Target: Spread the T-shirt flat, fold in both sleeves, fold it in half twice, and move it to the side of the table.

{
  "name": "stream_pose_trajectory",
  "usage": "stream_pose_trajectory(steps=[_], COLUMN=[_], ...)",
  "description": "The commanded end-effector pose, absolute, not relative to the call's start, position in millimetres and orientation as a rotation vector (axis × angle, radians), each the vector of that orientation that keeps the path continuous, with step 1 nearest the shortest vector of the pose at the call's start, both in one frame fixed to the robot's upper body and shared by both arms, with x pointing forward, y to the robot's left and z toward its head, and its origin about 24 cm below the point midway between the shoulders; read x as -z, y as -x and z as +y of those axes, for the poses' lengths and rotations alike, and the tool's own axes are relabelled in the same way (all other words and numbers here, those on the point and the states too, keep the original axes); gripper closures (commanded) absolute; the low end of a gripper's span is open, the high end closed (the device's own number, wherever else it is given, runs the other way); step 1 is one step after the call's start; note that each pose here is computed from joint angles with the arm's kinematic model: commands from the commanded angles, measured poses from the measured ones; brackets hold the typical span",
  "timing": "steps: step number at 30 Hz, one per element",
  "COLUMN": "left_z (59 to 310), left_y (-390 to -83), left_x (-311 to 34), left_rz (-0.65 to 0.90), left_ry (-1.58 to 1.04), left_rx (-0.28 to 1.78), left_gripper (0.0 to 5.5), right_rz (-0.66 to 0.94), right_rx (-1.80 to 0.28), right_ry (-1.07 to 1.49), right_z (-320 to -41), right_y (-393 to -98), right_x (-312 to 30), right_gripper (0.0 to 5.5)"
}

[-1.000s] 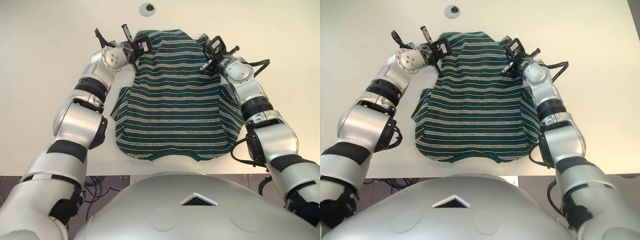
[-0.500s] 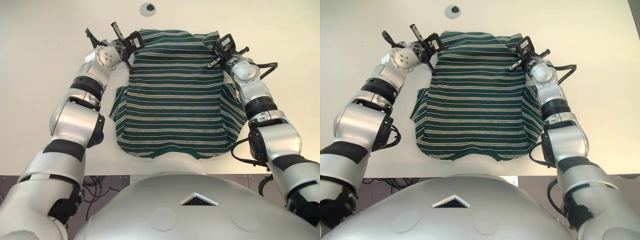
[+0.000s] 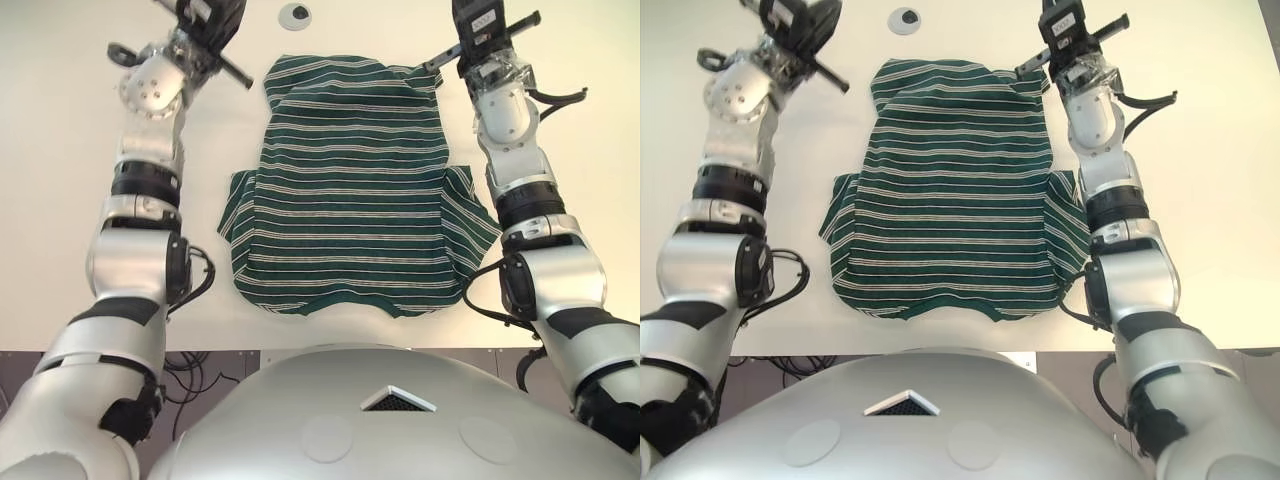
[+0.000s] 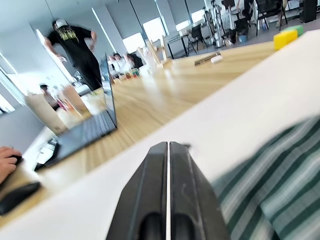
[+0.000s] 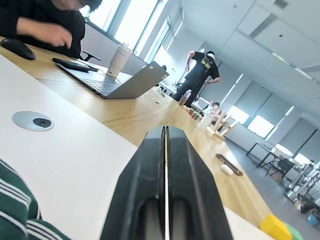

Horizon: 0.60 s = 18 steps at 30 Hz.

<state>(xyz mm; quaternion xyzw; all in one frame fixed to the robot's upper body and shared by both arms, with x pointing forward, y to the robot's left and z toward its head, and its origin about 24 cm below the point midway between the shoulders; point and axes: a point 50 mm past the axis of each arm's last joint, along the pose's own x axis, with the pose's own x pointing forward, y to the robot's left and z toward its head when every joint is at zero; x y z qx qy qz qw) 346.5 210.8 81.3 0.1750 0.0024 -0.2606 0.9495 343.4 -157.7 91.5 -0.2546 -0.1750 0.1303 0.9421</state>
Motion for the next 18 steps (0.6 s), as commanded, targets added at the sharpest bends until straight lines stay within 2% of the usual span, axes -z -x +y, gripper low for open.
stream_pose_trajectory(steps=[1,3,5,7,10,13,18], left_z=[260.4,272.0,278.0,287.1,285.7,277.3,271.6], left_y=[-255.7,-228.0,-217.0,-204.9,-189.6,-187.5,-190.0], left_x=[-65.9,-69.5,-76.8,-77.7,-73.7,-64.6,-51.3], left_rz=[0.262,0.377,0.461,0.565,0.690,0.793,0.849], left_ry=[-0.307,-0.251,-0.143,-0.116,-0.105,-0.055,-0.025], left_rx=[0.693,0.710,0.739,0.750,0.780,0.782,0.752], left_gripper=[4.95,4.61,4.20,3.90,3.49,3.49,3.49], right_rz=[-0.371,-0.330,-0.293,-0.237,-0.169,-0.107,-0.104], right_rx=[-0.344,-0.348,-0.334,-0.308,-0.268,-0.214,-0.224], right_ry=[0.479,0.456,0.431,0.411,0.420,0.487,0.602], right_z=[-149.6,-144.9,-142.6,-140.9,-145.3,-156.3,-153.1], right_y=[-289.2,-269.2,-259.0,-255.8,-258.4,-259.2,-256.7], right_x=[-85.9,-74.6,-67.6,-56.4,-44.8,-32.5,-25.0], right_gripper=[5.50,5.50,5.50,5.50,5.50,5.50,5.50])
